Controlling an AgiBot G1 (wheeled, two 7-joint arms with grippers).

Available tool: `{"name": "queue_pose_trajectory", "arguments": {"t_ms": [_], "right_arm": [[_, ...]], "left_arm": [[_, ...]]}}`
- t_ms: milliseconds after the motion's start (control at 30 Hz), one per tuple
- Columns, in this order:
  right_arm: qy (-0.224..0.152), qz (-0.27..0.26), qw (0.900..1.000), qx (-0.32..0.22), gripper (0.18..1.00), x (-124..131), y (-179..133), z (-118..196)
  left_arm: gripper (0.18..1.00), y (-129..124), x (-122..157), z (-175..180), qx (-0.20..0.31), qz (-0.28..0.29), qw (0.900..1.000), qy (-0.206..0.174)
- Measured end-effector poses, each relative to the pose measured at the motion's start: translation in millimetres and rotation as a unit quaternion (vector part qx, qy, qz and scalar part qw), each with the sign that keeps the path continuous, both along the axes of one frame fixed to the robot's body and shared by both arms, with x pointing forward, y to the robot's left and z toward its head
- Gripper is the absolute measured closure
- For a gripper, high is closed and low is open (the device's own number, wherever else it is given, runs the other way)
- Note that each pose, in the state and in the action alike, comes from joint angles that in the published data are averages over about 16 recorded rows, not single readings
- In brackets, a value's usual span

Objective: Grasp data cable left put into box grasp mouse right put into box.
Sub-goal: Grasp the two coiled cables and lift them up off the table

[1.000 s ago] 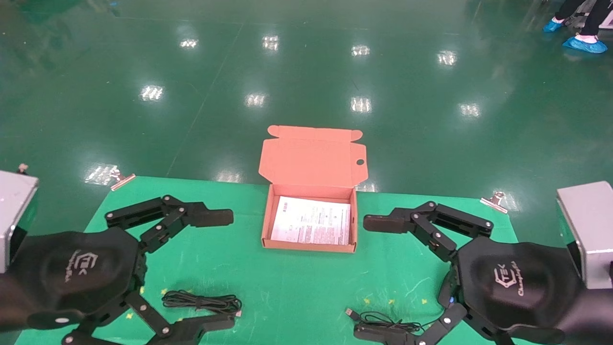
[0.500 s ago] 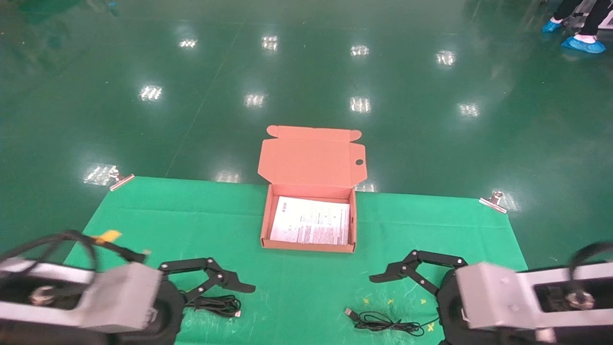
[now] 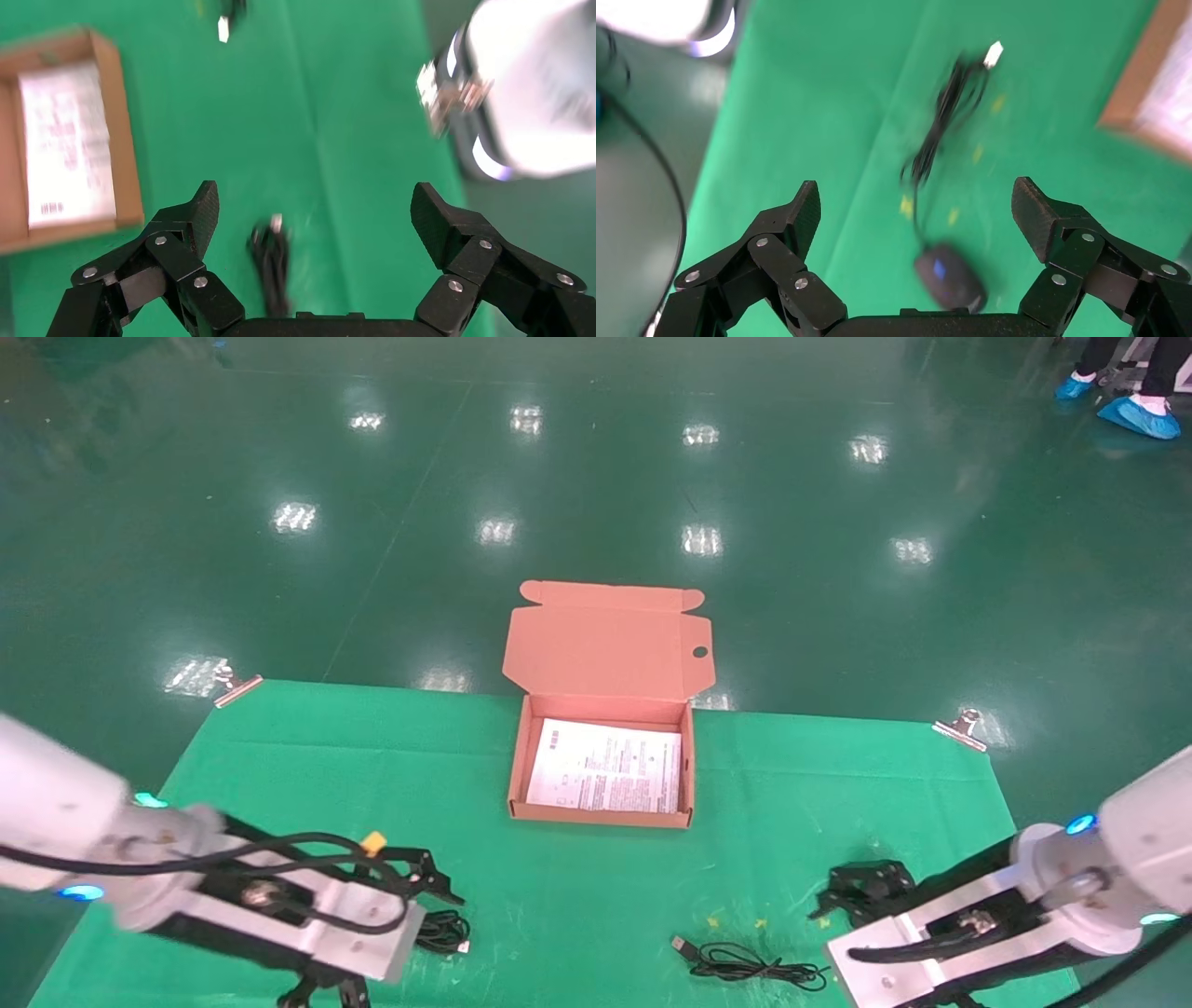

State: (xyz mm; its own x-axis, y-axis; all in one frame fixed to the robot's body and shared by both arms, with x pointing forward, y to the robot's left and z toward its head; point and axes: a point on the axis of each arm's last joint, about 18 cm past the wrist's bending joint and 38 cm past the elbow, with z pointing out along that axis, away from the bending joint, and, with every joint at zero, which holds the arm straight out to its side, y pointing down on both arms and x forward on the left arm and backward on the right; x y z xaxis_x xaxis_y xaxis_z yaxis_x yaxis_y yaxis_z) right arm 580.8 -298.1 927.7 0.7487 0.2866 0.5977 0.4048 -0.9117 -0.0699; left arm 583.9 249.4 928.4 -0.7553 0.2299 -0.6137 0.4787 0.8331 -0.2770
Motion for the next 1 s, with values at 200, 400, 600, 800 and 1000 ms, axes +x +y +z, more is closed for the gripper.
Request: {"name": "queue_pose_trajectory", "arguments": {"t_ms": [200,400,600,800,1000], "right_arm": [[-0.015,-0.034,0.998,-0.057,0.178,22.1,-0.4,-24.6],[-0.03,-0.067,0.995,-0.067,0.178,38.7,1.7,-48.8],[-0.042,-0.095,0.993,-0.053,0.178,51.3,7.2,-68.9],[-0.047,-0.117,0.992,-0.025,0.178,62.2,14.5,-86.8],[-0.051,-0.127,0.991,0.001,0.178,75.0,19.8,-103.6]], "left_arm": [[0.184,-4.2,31.0,-20.9,0.066,0.035,0.9968,-0.03],[0.184,-4.9,57.0,-42.5,0.104,0.073,0.991,-0.042],[0.184,0.4,79.2,-58.9,0.114,0.117,0.986,-0.032],[0.184,10.1,98.1,-69.4,0.1,0.161,0.9818,-0.011],[0.184,19.5,112.9,-75.1,0.074,0.191,0.9788,-0.001]]}}
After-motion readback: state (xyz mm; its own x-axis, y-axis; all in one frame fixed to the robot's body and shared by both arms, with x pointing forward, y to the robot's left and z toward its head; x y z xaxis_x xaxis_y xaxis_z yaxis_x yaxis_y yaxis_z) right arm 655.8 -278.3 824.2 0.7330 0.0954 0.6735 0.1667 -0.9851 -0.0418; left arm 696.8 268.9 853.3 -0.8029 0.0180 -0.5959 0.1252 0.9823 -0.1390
